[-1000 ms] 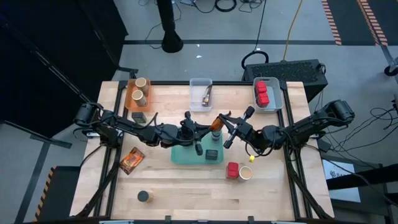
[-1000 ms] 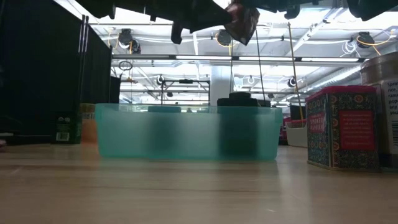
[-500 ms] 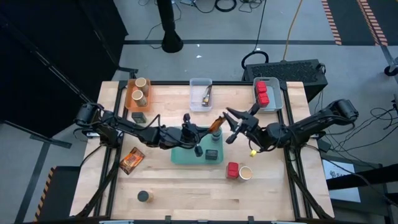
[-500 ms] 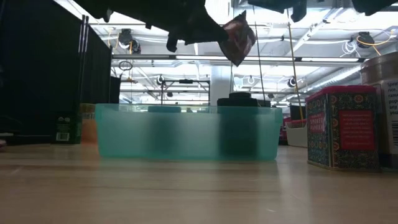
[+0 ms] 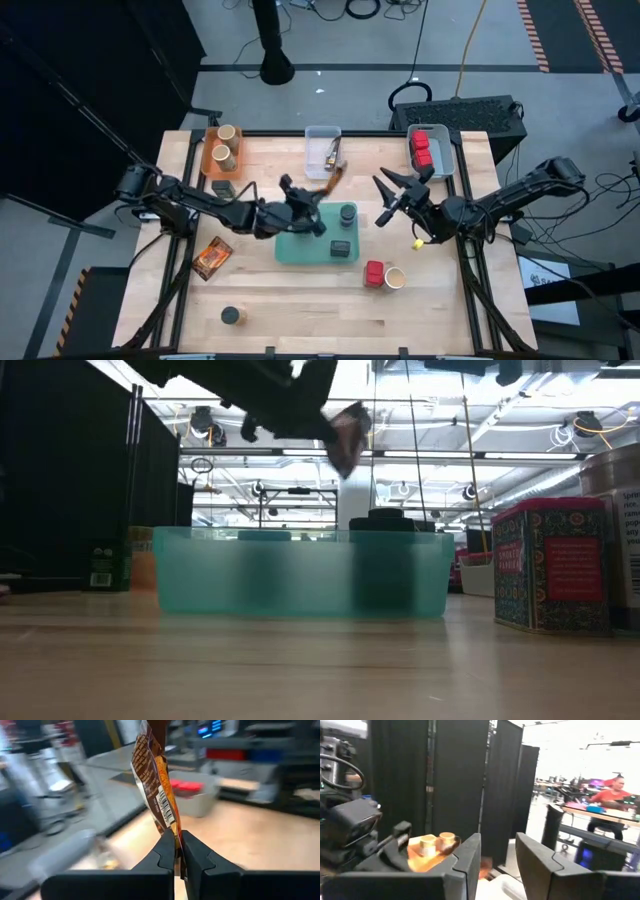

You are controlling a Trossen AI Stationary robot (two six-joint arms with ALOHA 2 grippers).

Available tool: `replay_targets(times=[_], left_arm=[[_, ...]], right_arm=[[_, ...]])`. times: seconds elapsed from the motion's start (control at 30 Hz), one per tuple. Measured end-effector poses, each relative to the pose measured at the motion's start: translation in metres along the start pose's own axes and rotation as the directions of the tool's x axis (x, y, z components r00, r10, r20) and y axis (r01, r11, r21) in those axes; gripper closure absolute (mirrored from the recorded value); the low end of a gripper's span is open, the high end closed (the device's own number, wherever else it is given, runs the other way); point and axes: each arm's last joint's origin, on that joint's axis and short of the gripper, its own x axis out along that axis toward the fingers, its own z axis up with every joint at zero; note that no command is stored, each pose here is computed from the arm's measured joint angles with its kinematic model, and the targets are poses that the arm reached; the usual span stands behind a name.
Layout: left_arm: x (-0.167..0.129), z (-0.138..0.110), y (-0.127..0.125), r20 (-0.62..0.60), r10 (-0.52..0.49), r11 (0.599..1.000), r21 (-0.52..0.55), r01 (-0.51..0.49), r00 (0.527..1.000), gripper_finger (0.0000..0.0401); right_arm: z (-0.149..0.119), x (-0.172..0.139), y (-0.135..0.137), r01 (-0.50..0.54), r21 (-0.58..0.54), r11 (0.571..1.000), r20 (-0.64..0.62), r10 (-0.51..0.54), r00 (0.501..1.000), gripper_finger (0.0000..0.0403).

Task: Sort spices by type
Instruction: Put the right orange spice pack into the transparent bin

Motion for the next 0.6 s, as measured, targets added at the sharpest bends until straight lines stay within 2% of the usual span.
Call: replay_targets(times=[0.1, 0.23, 0.33, 0.47, 0.6], left_arm=[[0.009, 0.001, 0.023, -0.066, 0.07, 0.997, -0.013, -0.071, 0.995, 0.0388], [0.027, 0.004, 0.061, -0.262, 0.019, 0.99, -0.131, -0.055, 0.965, 0.0388], [0.038, 0.003, 0.083, -0.374, 0.023, 0.976, -0.191, -0.101, 0.927, 0.0388], [0.053, 0.011, 0.111, -0.402, 0.012, 0.96, -0.252, -0.123, 0.916, 0.0388], [0.061, 0.008, 0.13, -0.427, 0.003, 0.949, -0.284, -0.137, 0.904, 0.0388]], right_arm=[[0.001, -0.001, -0.002, 0.012, 0.003, 1.0, -0.002, -0.012, 1.0, 0.0296], [0.002, -0.001, -0.002, 0.014, 0.003, 1.0, -0.002, -0.014, 1.0, 0.0296], [0.001, -0.001, -0.002, 0.013, -0.013, 1.0, -0.002, -0.013, 1.0, 0.0296], [0.001, -0.001, -0.002, 0.014, -0.016, 1.0, -0.002, -0.014, 1.0, 0.0296], [0.001, -0.001, -0.002, 0.015, -0.035, 0.999, -0.001, -0.015, 1.0, 0.0296]])
